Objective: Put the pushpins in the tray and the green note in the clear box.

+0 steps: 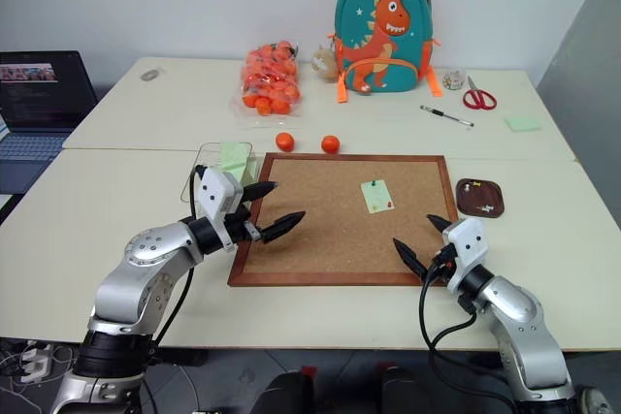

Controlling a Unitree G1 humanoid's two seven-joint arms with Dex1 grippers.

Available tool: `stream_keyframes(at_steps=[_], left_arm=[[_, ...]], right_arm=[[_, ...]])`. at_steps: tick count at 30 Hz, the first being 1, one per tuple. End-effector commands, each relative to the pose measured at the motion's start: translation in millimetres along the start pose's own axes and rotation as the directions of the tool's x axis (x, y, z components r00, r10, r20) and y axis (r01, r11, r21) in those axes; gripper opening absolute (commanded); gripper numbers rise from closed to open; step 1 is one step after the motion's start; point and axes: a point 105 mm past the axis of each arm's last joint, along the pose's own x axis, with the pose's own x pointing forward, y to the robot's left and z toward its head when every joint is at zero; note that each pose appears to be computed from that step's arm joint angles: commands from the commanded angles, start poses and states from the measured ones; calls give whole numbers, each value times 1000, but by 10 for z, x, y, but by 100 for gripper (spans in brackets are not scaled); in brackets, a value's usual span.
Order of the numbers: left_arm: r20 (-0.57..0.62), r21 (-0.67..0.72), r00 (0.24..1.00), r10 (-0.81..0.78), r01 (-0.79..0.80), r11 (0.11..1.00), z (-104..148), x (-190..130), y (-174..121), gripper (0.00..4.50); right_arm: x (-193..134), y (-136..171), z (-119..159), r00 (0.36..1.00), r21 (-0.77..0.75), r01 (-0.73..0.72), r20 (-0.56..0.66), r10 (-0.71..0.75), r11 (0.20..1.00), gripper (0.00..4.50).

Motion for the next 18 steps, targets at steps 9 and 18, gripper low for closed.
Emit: stream_keyframes(at_steps=[9,18], left_arm=[[-27,113,998,-54,56,992,-2,336,-37,373],[-53,97,992,-114,119,988,-110,532,-62,191]], right_arm=[[79,29,266,998,8,-6,61,6,1000,450],[131,-26,329,1000,14,0,16,0,1000,450]])
